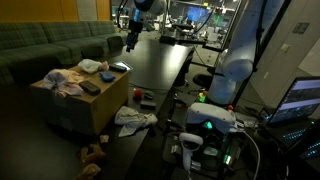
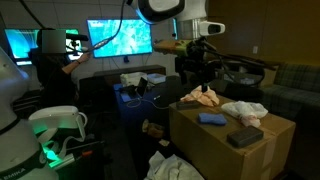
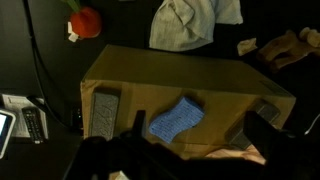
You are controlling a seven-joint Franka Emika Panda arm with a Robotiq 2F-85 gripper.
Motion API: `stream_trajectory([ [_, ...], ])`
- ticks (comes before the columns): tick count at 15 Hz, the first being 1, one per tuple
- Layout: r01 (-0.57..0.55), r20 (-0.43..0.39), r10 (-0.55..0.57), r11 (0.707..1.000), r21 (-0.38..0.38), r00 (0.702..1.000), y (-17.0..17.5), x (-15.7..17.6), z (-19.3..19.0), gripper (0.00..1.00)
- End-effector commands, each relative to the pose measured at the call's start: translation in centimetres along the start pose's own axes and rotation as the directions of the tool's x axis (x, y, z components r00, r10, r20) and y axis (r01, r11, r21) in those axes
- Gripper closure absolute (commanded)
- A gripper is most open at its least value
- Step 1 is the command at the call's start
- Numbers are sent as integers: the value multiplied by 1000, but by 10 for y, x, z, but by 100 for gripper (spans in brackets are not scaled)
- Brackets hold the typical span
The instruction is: Pick up all the objects that are on the box and put them on the table, then pick up the objects that are on the table and put them on the box
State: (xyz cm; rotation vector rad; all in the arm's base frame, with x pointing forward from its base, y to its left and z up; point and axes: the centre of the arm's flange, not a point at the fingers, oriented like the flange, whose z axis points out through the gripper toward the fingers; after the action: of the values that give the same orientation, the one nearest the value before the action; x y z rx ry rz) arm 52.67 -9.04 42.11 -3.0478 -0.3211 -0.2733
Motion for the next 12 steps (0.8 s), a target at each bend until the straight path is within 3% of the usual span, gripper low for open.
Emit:
stream_trajectory([
  [1, 66, -54, -65, 998, 9, 996, 21, 32, 24, 0],
  [8, 149, -69, -150, 989, -12, 986, 48, 58, 81, 0],
  [12, 135, -95, -142, 988, -74, 985, 66, 68, 116, 0],
])
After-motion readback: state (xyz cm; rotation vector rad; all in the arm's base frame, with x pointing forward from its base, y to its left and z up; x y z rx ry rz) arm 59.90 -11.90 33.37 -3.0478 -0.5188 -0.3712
